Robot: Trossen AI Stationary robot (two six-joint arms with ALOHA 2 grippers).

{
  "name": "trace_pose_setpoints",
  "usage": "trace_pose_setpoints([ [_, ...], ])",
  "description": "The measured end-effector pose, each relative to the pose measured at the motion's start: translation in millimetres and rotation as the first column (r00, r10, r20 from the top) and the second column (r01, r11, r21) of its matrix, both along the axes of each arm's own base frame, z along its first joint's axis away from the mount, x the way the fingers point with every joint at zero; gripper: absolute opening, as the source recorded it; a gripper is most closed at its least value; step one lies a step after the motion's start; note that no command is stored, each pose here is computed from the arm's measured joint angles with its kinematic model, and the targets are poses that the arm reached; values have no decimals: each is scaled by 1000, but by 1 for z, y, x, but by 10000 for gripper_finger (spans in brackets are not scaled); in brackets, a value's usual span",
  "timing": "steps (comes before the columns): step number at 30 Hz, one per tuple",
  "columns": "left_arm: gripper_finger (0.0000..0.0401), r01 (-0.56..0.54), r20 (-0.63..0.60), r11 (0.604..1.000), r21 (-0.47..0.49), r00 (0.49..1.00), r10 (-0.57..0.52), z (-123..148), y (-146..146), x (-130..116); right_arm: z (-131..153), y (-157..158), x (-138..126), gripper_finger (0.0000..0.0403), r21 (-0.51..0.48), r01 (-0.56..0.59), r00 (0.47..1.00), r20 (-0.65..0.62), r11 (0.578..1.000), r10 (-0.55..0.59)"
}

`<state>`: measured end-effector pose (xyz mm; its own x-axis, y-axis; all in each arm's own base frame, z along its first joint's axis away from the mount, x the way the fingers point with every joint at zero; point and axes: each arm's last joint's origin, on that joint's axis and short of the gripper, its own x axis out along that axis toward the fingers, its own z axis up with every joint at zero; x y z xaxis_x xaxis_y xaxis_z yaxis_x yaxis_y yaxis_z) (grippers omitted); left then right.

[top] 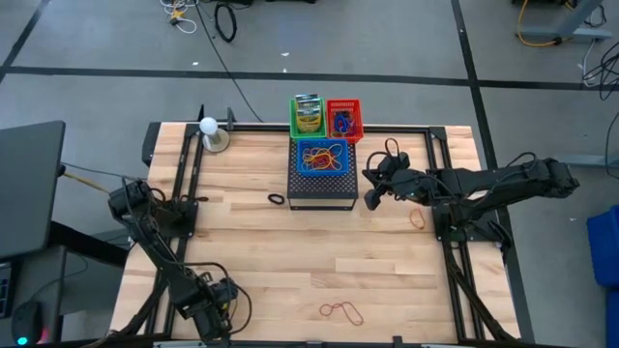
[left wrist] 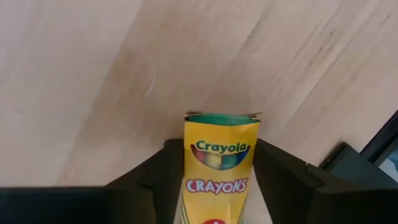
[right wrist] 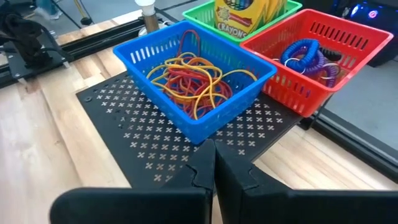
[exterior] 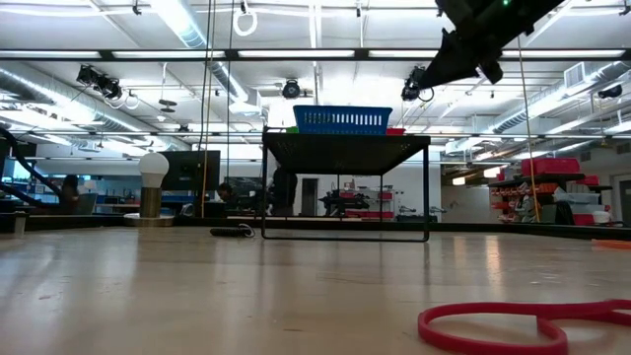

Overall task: Pick & Place Office Desk Supplies
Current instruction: Put the small box of crayon into the green bin on the shelf

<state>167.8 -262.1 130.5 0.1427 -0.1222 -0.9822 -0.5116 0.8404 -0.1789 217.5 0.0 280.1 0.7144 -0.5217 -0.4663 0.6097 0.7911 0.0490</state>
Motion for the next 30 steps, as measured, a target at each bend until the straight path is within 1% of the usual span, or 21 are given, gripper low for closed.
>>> trace_pose_setpoints([
  [5, 161, -1, 5, 1000, 8, 1000, 1, 1, 1, 0, 0, -4, 0, 11, 7, 1, 1000, -4, 1000, -1],
  [7, 155, -3, 21, 1000, 13, 1000, 3, 4, 2, 0, 0, -5, 0, 11, 11, 2, 1000, -4, 1000, -2],
  [9, 152, -10, 43, 999, 39, 999, 8, 9, 6, -1, 0, -6, 0, 11, 16, 1, 1000, -4, 1000, -1],
  [14, 151, 4, 99, 997, 74, 995, -12, 31, 17, -6, -1, -10, 0, 11, 26, 4, 1000, -5, 1000, -3],
  [18, 151, 15, 185, 995, 102, 982, -34, 56, 29, -10, -1, -12, 0, 11, 30, 3, 1000, -7, 1000, -3],
  [22, 151, 12, 296, 993, 114, 954, -45, 87, 48, -14, -1, -13, 1, 11, 31, -10, 1000, -14, 999, 11],
  [25, 151, -18, 377, 993, 119, 926, -28, 110, 67, -16, -1, -13, 1, 11, 28, -19, 1000, -18, 999, 20],
  [30, 151, -90, 529, 986, 137, 848, 4, 145, 102, -19, -1, -13, 1, 11, 12, -31, 999, -29, 999, 31],
])
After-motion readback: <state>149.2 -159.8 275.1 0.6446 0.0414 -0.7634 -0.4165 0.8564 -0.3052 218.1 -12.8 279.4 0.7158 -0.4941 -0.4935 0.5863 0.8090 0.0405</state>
